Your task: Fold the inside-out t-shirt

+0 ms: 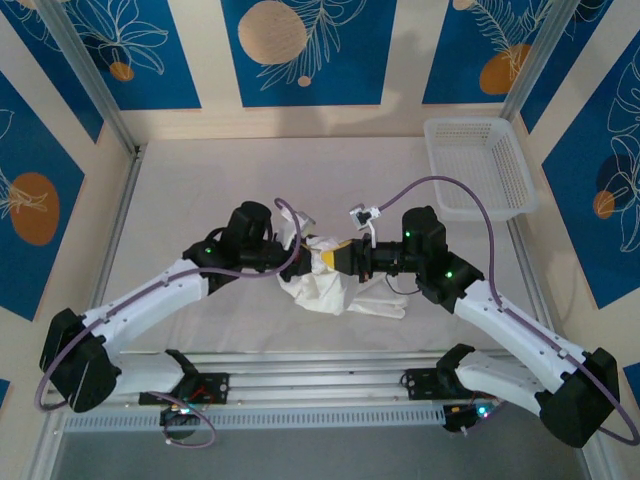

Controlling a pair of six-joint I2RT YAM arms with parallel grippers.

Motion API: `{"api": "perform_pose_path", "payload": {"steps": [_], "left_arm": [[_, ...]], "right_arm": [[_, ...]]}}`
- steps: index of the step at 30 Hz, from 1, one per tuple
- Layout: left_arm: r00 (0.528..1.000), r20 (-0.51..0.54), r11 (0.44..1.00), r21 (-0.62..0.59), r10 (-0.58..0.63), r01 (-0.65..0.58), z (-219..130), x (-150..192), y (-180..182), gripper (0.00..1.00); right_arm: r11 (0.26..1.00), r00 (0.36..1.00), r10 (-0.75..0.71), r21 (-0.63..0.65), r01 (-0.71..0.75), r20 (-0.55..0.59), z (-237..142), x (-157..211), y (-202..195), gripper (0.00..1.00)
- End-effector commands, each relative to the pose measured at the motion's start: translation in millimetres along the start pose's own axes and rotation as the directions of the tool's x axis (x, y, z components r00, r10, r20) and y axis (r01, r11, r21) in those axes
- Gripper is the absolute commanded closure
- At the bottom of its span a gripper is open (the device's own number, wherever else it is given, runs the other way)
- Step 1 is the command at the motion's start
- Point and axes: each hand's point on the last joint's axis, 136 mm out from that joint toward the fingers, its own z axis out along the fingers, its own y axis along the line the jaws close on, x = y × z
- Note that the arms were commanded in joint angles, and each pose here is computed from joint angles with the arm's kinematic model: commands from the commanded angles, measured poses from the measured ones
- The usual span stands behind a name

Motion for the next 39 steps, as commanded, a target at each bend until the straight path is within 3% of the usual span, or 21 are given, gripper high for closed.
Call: {"api": "perform_pose_path", "payload": {"steps": [1,4,7,9,12,14,17,21,26,28,30,37,39], "left_arm": [[0.977,0.178,0.965,0.252,-0.118,0.070,-39.0,-50.2,-48.8,1.00],[0.954,0.247,0.939,0.333,-0.171,0.082,-73.4,-71.2,-77.6,1.00],[0.965,0.191,0.941,0.320,-0.178,0.110,-75.3,-63.2,-79.4,1.00],[0.965,0.170,0.942,0.304,-0.202,0.144,-69.7,-57.6,-72.6,1.00],[0.959,0.147,0.941,0.278,-0.242,0.195,-56.8,-50.3,-57.4,1.00],[0.956,0.127,0.935,0.277,-0.263,0.220,-48.2,-47.3,-51.0,1.00],[0.955,0.108,0.930,0.278,-0.278,0.239,-40.5,-45.7,-46.0,1.00],[0.957,0.096,0.934,0.263,-0.275,0.242,-36.8,-44.9,-42.2,1.00],[0.954,0.096,0.932,0.261,-0.284,0.251,-35.3,-45.3,-40.7,1.00],[0.953,0.098,0.932,0.263,-0.285,0.252,-36.3,-45.4,-41.5,1.00],[0.953,0.106,0.932,0.263,-0.284,0.248,-38.0,-46.2,-42.3,1.00],[0.953,0.107,0.933,0.261,-0.284,0.249,-37.1,-47.0,-41.4,1.00],[0.952,0.105,0.932,0.260,-0.288,0.253,-35.1,-46.5,-39.6,1.00]], "right_arm": [[0.996,0.997,0.057,0.069,-0.060,0.043,-13.2,-14.1,-12.9,1.00],[0.953,0.977,0.190,0.219,-0.207,0.098,-31.0,-2.8,-76.2,0.94],[0.876,0.949,0.302,0.365,-0.316,0.096,-40.6,18.0,-122.9,0.72],[0.867,0.944,0.323,0.377,-0.326,0.071,-40.7,18.8,-120.6,0.64],[0.893,0.959,0.262,0.350,-0.284,0.109,-46.7,4.5,-96.5,0.59],[0.896,0.967,0.180,0.376,-0.237,0.181,-59.6,-6.4,-82.1,0.58],[0.921,0.972,0.001,0.378,-0.093,0.235,-69.1,-16.1,-50.6,0.68],[0.918,0.972,-0.209,0.365,0.157,0.109,-47.8,-10.7,-12.7,0.68],[0.726,0.914,-0.403,0.595,0.345,-0.038,-27.9,-13.7,-45.9,0.49],[0.647,0.879,-0.474,0.659,0.384,-0.047,-26.2,-22.1,-59.9,0.47],[0.615,0.851,-0.523,0.673,0.411,-0.042,-21.4,-28.7,-65.7,0.46],[0.697,0.862,-0.503,0.561,0.447,-0.063,11.8,-17.6,-64.3,0.53],[0.718,0.878,-0.478,0.559,0.415,-0.039,12.8,-17.1,-65.0,0.66]]}}
